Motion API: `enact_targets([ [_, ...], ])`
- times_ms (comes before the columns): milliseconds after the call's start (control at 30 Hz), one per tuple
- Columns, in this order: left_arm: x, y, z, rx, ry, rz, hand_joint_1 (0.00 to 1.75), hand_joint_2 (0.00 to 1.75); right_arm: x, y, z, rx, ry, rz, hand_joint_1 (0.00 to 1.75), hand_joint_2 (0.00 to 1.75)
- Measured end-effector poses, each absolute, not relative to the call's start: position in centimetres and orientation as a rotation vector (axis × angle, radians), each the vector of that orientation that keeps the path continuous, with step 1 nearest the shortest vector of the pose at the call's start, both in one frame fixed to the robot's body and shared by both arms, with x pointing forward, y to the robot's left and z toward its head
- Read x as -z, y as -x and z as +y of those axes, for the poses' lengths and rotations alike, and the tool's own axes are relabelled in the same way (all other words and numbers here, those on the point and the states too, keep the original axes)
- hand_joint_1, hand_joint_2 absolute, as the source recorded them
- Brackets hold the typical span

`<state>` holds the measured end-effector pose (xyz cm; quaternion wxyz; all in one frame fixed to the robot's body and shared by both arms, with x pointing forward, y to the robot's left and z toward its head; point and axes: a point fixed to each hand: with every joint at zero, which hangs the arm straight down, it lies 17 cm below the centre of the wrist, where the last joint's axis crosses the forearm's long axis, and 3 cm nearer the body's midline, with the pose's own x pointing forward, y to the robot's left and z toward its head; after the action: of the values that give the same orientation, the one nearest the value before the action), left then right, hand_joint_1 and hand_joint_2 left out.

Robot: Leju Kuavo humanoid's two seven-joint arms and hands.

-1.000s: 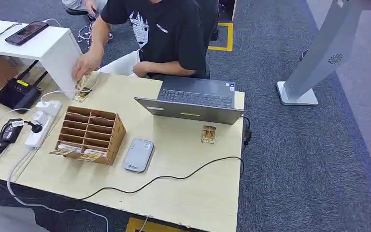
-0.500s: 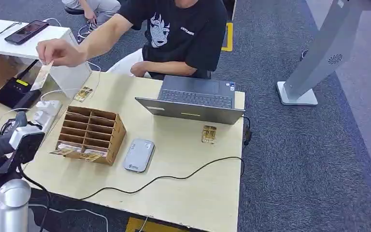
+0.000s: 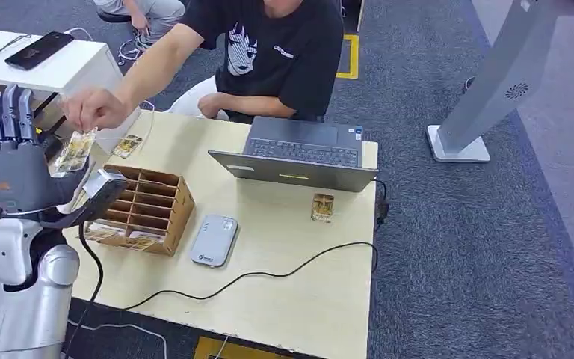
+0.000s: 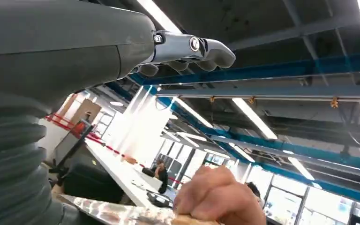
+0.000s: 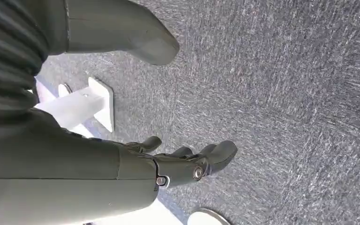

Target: Pass the card to the sensor for recognition and then transmit it.

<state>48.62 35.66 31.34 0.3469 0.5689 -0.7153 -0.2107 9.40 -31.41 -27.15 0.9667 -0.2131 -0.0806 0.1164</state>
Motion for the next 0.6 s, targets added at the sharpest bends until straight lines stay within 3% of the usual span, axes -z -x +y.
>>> enact_targets([
  [67, -31.0, -48.9, 35.5, 0.554, -1.456, -1.85, 0.0, 1.75, 27.1, -9.4, -31.4, -0.235, 0.431, -0.164, 0.0, 1.75],
  [100, -30.8, -49.0, 35.3, 0.556, -1.444, -1.85, 1.69, 1.75, 27.2, -9.4, -31.4, -0.235, 0.431, -0.164, 0.0, 1.75],
  [600, -28.1, -49.1, 35.4, 0.574, -1.355, -1.821, 1.75, 1.75, 27.2, -9.4, -31.3, -0.239, 0.422, -0.17, 0.0, 1.75],
])
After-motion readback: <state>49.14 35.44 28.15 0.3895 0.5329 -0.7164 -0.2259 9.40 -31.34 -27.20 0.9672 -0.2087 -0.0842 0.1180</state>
